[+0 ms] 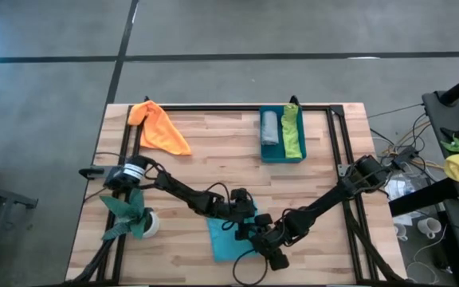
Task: Roll microfiber towels into tight, uniform cylinder then place into a basket
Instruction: Roll the blue towel
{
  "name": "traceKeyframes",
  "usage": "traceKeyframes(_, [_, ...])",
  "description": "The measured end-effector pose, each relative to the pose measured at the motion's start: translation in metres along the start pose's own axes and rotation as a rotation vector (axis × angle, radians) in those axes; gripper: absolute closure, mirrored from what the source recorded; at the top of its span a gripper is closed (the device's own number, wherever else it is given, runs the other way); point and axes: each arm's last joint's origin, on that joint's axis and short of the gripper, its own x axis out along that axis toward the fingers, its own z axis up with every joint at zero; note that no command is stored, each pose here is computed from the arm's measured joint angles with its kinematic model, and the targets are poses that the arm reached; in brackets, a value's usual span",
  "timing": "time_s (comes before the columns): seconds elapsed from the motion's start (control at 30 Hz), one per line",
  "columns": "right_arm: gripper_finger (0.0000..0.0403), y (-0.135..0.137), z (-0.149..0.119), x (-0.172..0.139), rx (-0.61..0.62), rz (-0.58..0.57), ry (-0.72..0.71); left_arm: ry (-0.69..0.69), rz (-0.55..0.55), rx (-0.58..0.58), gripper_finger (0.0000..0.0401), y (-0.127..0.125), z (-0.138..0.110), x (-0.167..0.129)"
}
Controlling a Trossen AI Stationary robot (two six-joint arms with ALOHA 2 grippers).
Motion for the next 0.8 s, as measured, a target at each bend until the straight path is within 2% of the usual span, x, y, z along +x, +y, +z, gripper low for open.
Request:
traceKeyframes(0.2, [0.0197, 0.004, 0.004, -0.009, -0.022, 0.003, -0.001, 0.024, 0.006, 0.043, 0.015, 0.003, -0.004, 0.002])
traceKeyframes(0.4, [0.0198, 0.005, 0.004, -0.043, -0.022, -0.013, 0.053, 0.033, 0.007, 0.053, 0.015, 0.003, -0.005, 0.002])
traceKeyframes(0.47, [0.0198, 0.005, 0.006, -0.055, -0.029, -0.019, 0.024, 0.035, 0.006, 0.056, 0.015, 0.003, -0.005, 0.002])
traceKeyframes(0.53, [0.0198, 0.002, 0.006, -0.061, -0.023, -0.074, -0.015, 0.035, 0.005, 0.056, 0.015, 0.003, -0.005, 0.002])
traceKeyframes(0.63, [0.0198, -0.006, 0.007, -0.059, 0.008, -0.158, -0.038, 0.035, 0.004, 0.057, 0.015, 0.003, -0.006, 0.003])
traceKeyframes(0.8, [0.0198, -0.01, 0.013, -0.037, 0.028, -0.123, -0.07, 0.035, 0.003, 0.079, 0.015, 0.003, -0.006, 0.003])
